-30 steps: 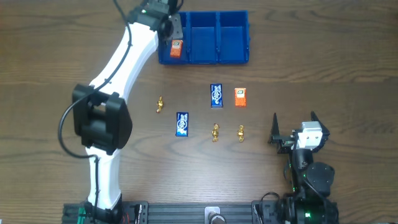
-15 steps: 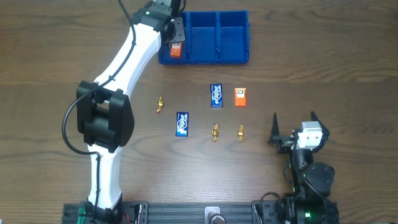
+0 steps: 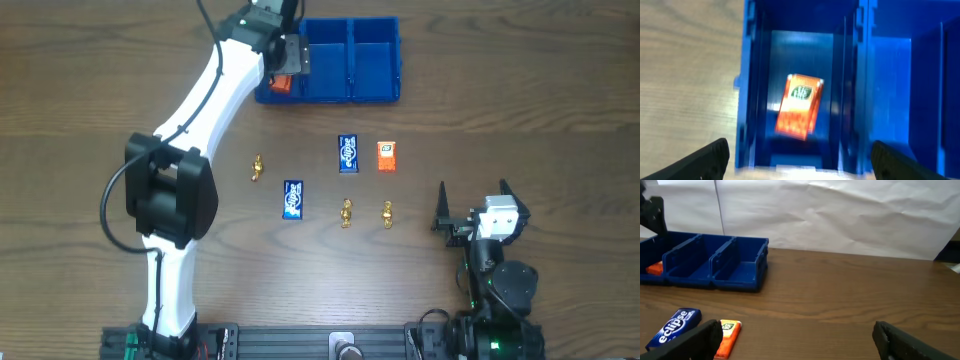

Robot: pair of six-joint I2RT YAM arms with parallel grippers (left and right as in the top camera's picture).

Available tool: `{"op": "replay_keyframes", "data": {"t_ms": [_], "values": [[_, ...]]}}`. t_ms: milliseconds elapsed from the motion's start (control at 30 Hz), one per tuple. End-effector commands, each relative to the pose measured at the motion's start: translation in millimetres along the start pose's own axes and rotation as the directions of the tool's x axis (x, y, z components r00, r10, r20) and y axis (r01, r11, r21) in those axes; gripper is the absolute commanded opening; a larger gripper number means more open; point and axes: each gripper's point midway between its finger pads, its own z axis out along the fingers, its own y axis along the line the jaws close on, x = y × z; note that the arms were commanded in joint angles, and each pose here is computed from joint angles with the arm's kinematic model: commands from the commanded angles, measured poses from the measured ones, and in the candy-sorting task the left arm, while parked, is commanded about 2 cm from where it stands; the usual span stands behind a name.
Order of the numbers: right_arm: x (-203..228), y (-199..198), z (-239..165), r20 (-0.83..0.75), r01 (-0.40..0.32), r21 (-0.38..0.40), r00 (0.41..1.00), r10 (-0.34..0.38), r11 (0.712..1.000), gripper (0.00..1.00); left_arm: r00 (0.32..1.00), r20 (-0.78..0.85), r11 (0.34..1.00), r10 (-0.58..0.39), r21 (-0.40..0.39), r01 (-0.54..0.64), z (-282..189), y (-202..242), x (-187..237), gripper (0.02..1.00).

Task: Sort Candies Into Trays

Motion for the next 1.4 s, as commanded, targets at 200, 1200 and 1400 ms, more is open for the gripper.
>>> {"op": "replay_keyframes", "data": {"t_ms": [200, 1200, 1400], "values": [[1, 2, 0, 0.000, 0.013, -0.009, 1.000, -0.013, 1.000, 0.998, 0.996, 0.084, 0.993, -0.013, 0.122, 0.003, -117, -134, 61, 0.930], [1, 2, 0, 0.000, 0.013, -0.009, 1.000, -0.013, 1.000, 0.998, 0.963, -0.266, 0.998, 0.033, 0.069, -0.015, 8, -207, 220, 0.814], [1, 2, 0, 0.000, 0.013, -0.009, 1.000, -0.013, 1.000, 0.998, 0.960, -0.278, 0.998, 0.021, 0.055, -0.006, 18, -204, 223, 0.783]]}}
